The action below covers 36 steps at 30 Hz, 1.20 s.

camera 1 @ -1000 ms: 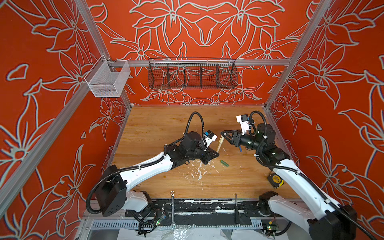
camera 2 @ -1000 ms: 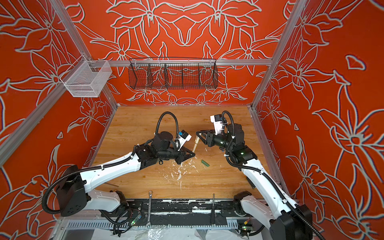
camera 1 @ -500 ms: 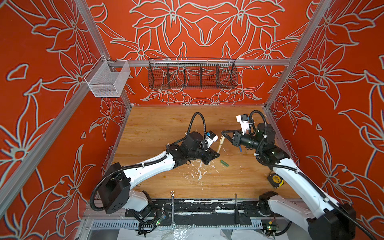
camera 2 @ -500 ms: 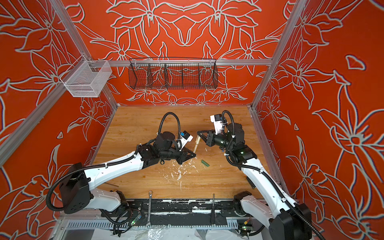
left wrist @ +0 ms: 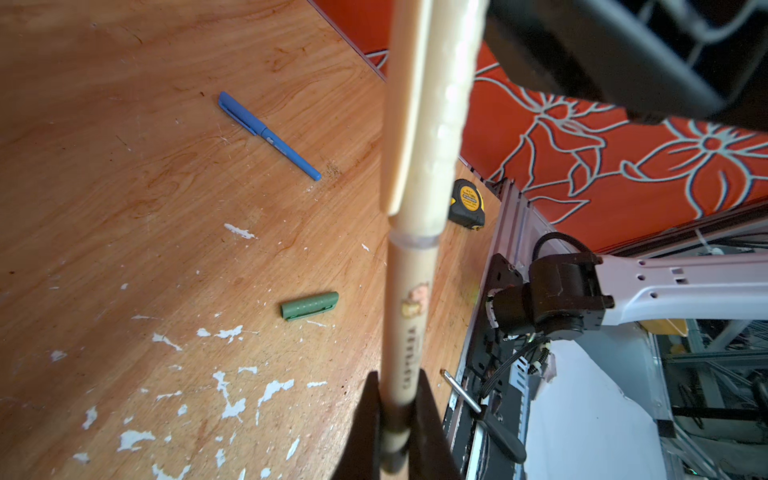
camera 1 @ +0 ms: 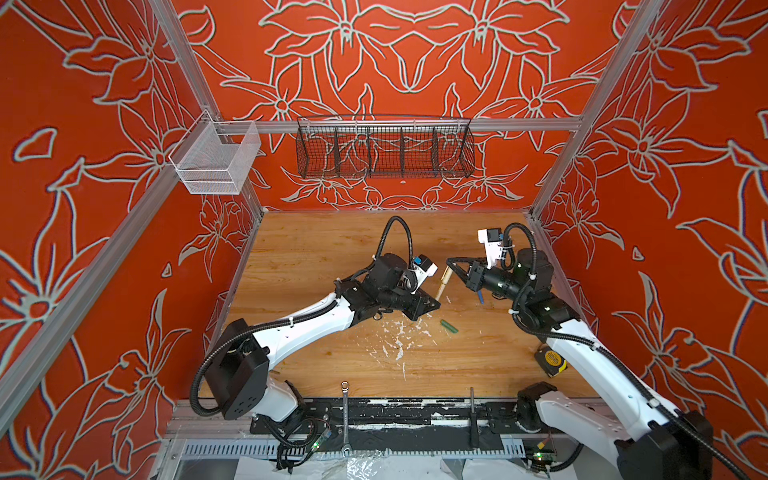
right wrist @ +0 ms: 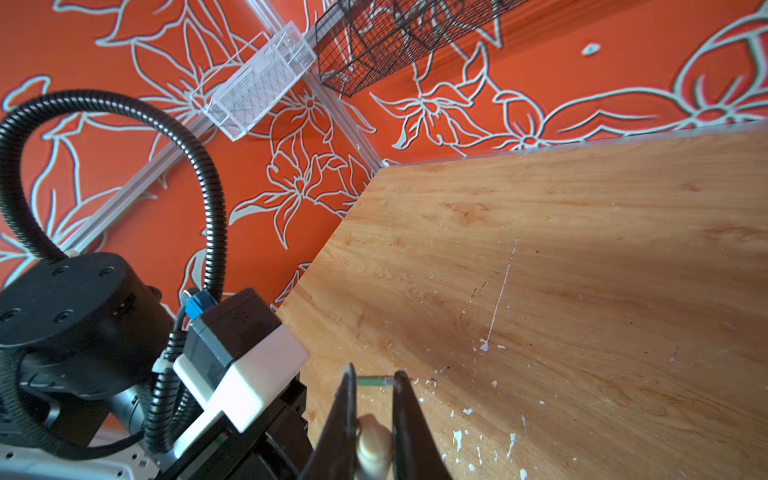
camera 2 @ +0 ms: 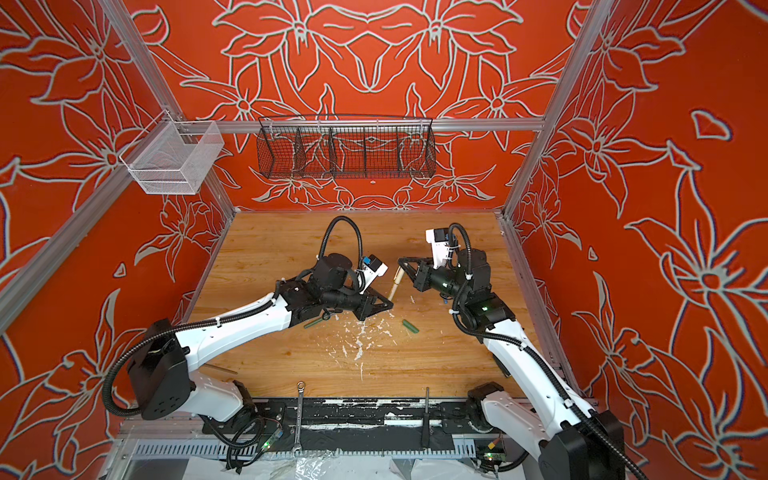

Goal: Insert the pens into the pen caps

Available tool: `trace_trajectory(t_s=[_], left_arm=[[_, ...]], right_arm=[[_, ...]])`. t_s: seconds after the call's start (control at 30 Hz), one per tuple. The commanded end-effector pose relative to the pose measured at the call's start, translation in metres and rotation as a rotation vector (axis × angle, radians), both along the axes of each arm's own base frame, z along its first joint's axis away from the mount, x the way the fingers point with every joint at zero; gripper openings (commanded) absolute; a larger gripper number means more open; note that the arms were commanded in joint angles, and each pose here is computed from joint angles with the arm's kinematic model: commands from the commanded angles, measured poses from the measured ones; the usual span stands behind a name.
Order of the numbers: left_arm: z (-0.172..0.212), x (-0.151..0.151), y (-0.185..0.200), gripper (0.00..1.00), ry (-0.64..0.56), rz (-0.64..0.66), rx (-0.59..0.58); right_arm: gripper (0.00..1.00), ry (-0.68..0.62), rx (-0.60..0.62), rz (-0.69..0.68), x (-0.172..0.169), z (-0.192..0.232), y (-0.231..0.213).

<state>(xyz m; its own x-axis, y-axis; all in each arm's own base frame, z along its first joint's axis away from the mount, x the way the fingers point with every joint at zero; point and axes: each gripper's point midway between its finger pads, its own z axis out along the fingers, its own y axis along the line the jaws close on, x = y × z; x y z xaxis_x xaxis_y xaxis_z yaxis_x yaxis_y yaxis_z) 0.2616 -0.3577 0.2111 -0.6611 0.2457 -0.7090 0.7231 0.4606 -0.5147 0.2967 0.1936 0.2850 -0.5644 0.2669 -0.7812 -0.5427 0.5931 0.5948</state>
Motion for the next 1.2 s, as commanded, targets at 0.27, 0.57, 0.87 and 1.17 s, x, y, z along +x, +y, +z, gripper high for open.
trace_trajectory(t_s=[0.27, 0.57, 0.87, 1.17], left_arm=[[0.082, 0.109, -0.004, 0.0, -0.176, 0.179, -0.235], [0.083, 0.143, 0.003, 0.0, -0.141, 0.193, -0.296], [0.019, 0.092, 0.018, 0.0, -0.022, 0.165, -0.082], [-0.022, 0.054, 0.074, 0.48, 0.018, 0.335, 0.142]], right_arm=[[0.0, 0.331, 0.003, 0.023, -0.035, -0.094, 0.011], [0.0, 0.398, 0.007, -0.034, -0.039, -0.118, 0.008], [0.0, 0.408, -0.086, -0.24, 0.009, -0.116, -0.021], [0.0, 0.514, -0.244, -0.248, 0.04, -0.145, -0.028]])
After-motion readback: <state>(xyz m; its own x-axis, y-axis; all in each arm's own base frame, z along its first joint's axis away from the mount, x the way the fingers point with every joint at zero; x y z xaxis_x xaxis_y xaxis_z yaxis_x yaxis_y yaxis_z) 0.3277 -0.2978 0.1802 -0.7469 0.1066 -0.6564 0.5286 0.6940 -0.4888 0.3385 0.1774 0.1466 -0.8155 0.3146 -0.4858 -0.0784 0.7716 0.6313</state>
